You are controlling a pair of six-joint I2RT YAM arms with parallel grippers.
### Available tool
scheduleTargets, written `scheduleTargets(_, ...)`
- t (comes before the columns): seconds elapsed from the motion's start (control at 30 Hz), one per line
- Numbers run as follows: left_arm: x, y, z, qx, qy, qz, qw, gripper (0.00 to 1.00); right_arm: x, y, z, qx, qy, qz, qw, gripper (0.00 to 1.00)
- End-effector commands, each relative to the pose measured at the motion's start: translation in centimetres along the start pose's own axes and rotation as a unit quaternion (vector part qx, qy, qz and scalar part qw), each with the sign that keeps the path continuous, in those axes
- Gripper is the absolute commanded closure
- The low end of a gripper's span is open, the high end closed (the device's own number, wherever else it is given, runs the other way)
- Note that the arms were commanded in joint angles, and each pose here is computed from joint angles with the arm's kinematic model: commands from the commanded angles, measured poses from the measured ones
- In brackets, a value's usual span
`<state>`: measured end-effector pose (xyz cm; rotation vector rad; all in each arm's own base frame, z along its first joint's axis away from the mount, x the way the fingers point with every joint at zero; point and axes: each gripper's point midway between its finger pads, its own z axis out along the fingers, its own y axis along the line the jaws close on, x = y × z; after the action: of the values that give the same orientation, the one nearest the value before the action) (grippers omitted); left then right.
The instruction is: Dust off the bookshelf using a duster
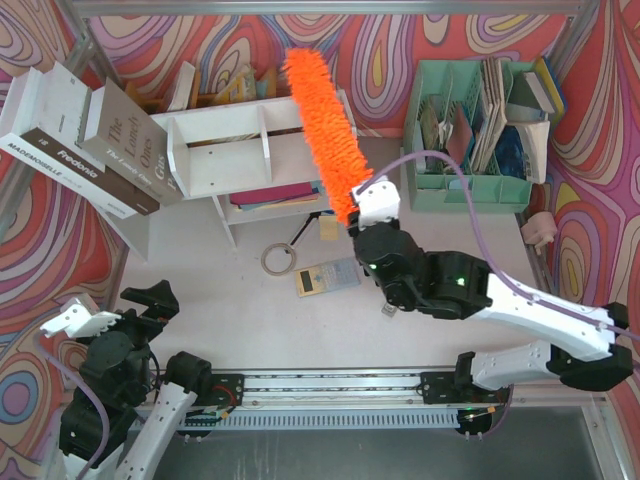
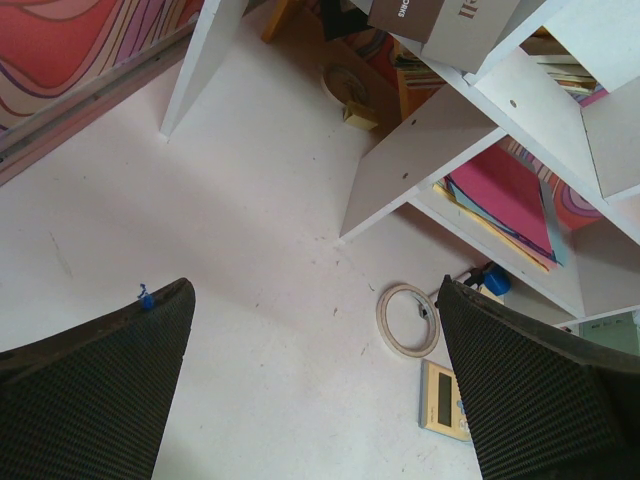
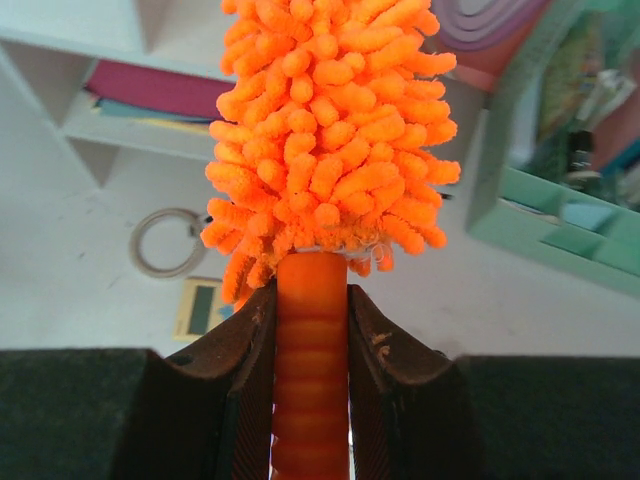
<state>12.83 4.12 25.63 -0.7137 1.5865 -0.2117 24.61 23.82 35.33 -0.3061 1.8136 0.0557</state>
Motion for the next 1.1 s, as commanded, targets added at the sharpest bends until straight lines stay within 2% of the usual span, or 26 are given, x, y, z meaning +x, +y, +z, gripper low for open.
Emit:
scheduleTargets(0.0,0.0,-0.1,0.0,0.007,-0.005,-0.001,1.000,0.02,-2.3,-7.0,-2.5,0.110,-0.037,0.049,0.992,1.00)
scheduleTargets(0.1,0.0,-0.1,0.0,0.007,-0.005,-0.001,1.000,0.01,-3.6,-8.9,-3.9,0.122,-0.052,0.073,0.988,1.00)
scheduleTargets(0.23,-0.1,-0.1,0.0,0.008,-0.005,-0.001,1.000,0.02,-5.9,-7.6,-4.4,0.058,-0.081,0.098,0.990,1.00)
scheduleTargets(0.5,-0.1,0.0,0.0,0.006,-0.005,-0.001,1.000,0.01,-5.9,1.7,-2.1,-0.109,-0.068,0.066,0.990,1.00)
scheduleTargets(0.6,-0.1,0.0,0.0,0.005,-0.005,0.000,1.000,0.02,-4.9,3.7,-1.2,-0.129,-0.052,0.062,0.988,1.00)
scheduleTargets(0.83,-0.1,-0.1,0.0,0.006,-0.005,-0.001,1.000,0.02,-0.6,3.2,1.0,-0.060,0.002,0.044,0.997,1.00)
scheduleTargets(1.07,0.0,-0.1,0.0,0.008,-0.004,0.000,1.000,0.01,1.3,-2.6,0.1,0.045,0.023,0.081,0.995,1.00)
